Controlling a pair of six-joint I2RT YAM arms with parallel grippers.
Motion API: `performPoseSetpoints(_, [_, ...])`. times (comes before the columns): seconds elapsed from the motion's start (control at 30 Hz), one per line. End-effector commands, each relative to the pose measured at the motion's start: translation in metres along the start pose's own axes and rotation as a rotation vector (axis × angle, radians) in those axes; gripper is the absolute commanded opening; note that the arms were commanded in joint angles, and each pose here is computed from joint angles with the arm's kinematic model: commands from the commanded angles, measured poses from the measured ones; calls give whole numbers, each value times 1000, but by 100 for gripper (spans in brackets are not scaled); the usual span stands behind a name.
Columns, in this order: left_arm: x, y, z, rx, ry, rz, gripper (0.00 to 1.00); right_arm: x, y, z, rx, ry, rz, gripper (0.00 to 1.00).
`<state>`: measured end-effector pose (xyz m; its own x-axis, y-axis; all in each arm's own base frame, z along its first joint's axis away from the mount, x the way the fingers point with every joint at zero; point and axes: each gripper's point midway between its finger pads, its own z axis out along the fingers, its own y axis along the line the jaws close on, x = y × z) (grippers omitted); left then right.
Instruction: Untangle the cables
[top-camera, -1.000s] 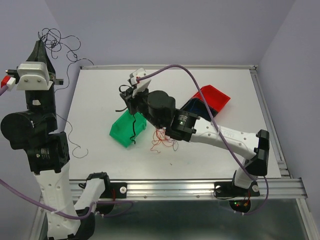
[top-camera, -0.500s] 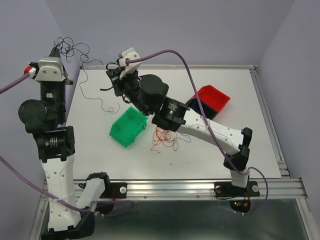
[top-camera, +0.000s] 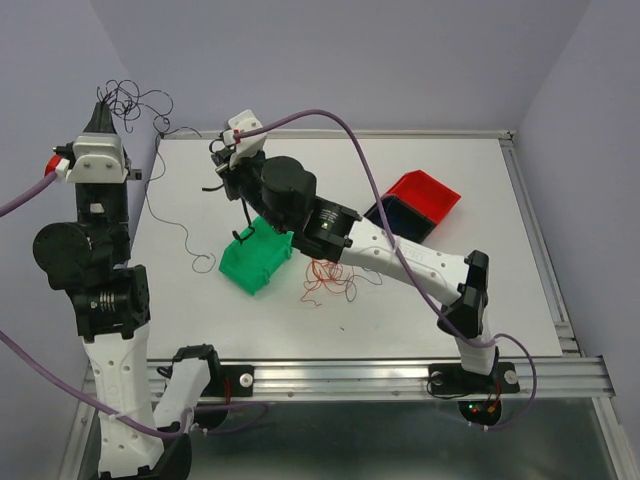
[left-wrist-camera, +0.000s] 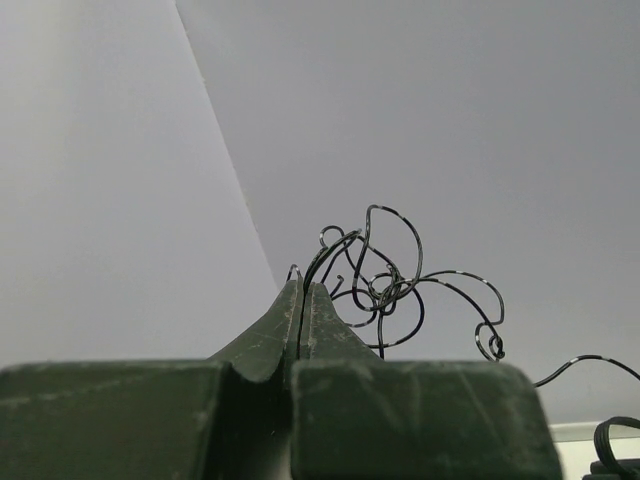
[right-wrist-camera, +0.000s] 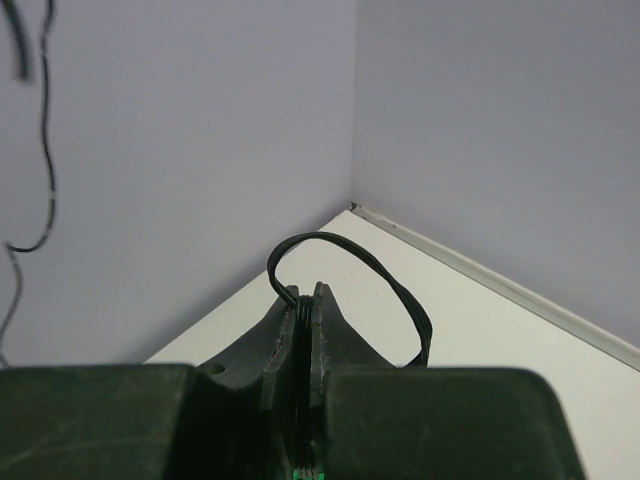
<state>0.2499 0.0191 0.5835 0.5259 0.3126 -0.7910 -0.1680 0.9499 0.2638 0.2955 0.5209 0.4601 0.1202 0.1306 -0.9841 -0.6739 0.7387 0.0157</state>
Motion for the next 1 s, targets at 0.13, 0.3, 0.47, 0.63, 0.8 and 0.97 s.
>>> performPoseSetpoints(0.13, [-25,13,-4,-53,-81,33,0,-18,-1,-8,-26,-60,51,0])
performPoseSetpoints(0.3, [-21,14,-7,-62,-75,39,0,13,0,-17,-39,-12,57,1])
performPoseSetpoints(0.47, [-20,14,-8,-64,-73,39,0,48,-8,-19,-26,34,53,1])
performPoseSetpoints(0.63, [-21,13,-11,-57,-75,35,0,93,-6,-21,-77,119,82,1])
performPoseSetpoints(0.8, [-14,5,-14,-25,-64,27,0,140,-1,-26,-132,207,88,0])
performPoseSetpoints(0.97, [-9,4,-15,-25,-53,35,0,180,-9,-27,-226,301,183,1])
